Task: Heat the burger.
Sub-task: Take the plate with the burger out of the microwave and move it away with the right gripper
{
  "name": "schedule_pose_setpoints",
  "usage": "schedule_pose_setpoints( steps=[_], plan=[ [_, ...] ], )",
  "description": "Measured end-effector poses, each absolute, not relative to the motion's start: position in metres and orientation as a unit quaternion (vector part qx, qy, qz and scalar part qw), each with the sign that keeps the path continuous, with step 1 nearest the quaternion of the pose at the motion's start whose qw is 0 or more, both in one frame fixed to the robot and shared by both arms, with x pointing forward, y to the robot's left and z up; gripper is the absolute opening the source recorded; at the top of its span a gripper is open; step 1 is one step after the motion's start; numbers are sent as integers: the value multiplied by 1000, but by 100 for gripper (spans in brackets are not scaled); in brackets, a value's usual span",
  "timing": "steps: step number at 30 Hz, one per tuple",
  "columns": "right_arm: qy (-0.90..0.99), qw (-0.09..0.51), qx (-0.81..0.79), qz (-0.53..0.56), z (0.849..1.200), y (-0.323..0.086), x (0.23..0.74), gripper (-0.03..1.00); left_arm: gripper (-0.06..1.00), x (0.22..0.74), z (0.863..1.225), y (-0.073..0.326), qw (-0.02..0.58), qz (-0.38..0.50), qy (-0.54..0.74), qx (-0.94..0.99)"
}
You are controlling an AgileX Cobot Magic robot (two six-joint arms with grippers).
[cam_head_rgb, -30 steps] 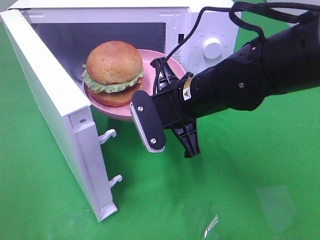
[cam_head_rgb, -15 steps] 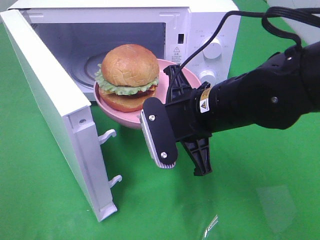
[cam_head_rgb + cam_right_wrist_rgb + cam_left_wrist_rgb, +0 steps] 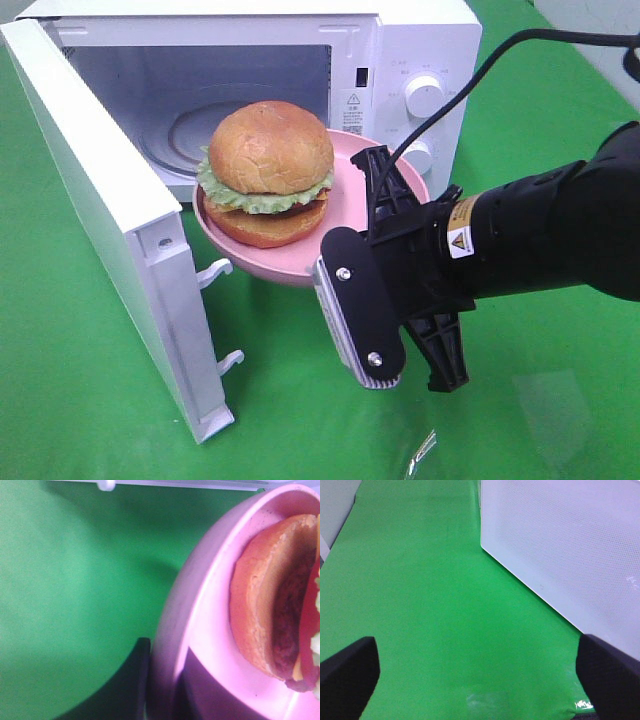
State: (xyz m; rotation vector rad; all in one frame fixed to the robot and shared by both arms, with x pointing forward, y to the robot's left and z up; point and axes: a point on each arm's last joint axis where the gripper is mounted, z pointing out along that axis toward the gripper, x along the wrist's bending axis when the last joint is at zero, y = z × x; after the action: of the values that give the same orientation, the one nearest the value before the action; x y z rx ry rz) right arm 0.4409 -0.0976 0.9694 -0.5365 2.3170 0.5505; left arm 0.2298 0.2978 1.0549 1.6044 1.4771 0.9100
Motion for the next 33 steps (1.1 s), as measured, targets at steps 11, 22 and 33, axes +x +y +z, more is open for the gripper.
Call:
schedule_pose_setpoints(
  steps=[11,22,33],
  plan=[
    [892,345,-192,219,980,-130,409,11,99,230,1055,298,380,356,578,628],
    [908,321,-190,191,977,-156,385,11,99,230,1055,298,380,356,578,628],
    [933,316,-82,152,982,-175,383,11,99,230,1055,298,380,356,578,628]
  ],
)
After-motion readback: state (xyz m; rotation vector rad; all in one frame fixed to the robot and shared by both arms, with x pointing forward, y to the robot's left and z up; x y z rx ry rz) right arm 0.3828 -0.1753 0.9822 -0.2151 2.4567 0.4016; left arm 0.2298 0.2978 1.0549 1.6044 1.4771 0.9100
